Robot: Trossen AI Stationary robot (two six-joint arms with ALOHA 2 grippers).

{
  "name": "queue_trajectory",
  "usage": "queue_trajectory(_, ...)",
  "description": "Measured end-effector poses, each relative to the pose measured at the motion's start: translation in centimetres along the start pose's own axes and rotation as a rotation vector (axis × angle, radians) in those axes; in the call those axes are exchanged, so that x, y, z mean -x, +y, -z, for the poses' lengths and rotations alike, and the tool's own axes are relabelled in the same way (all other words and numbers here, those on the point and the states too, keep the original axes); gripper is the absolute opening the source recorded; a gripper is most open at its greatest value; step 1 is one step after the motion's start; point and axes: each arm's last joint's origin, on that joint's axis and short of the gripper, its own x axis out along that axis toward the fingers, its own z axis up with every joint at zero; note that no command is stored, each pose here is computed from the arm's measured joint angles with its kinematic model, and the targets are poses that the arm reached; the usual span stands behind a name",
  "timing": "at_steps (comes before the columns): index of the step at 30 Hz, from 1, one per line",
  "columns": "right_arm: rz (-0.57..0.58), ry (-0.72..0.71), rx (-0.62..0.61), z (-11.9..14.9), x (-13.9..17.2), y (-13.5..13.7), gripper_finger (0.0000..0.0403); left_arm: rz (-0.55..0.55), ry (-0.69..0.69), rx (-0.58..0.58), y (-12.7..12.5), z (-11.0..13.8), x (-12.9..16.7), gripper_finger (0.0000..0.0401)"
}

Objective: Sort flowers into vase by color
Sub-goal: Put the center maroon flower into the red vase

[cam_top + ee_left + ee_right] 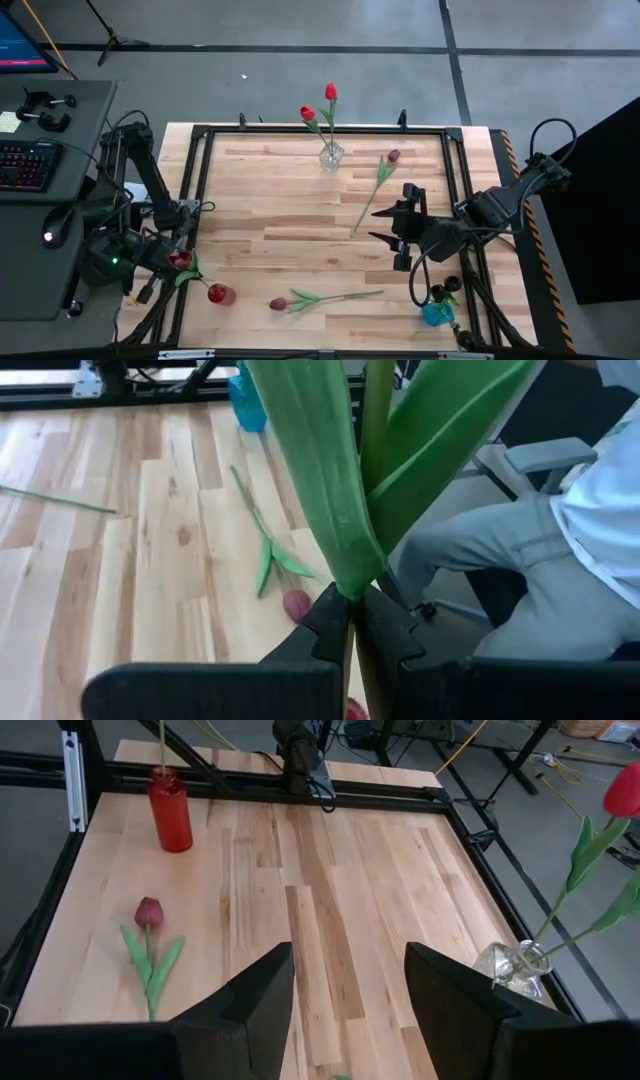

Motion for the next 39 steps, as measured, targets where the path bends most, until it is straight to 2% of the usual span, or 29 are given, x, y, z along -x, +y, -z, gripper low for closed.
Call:
queue_trajectory(10, 0.001, 0.001, 0.009, 0.0, 0.0, 0.0, 0.0181, -0.048, 0.071, 0.133, -1.0, 2.9, -2.2, 0.0000)
queue_trajectory(17, 0.002, 0.000, 0.027, 0.0, 0.0, 0.0, 0.0181, -0.042, 0.064, 0.212, -1.9, 3.6, -3.3, 0.0009)
queue_trajectory(23, 0.002, 0.001, 0.035, 0.0, 0.0, 0.0, 0.0181, -0.055, 0.037, 0.238, -2.2, 3.5, -3.7, 0.0041)
queue_trajectory(30, 0.008, -0.001, 0.043, 0.0, 0.0, 0.0, 0.0181, -0.090, 0.021, 0.254, -1.8, 3.2, -4.1, 0.0100)
queue_trajectory(35, 0.008, -0.001, 0.046, 0.0, 0.0, 0.0, 0.0181, -0.081, 0.038, 0.258, -1.7, 3.2, -4.1, 0.0139)
queue_trajectory(39, 0.008, -0.001, 0.054, 0.0, 0.0, 0.0, 0.0181, -0.043, 0.048, 0.267, -1.6, 2.9, -3.8, 0.0154)
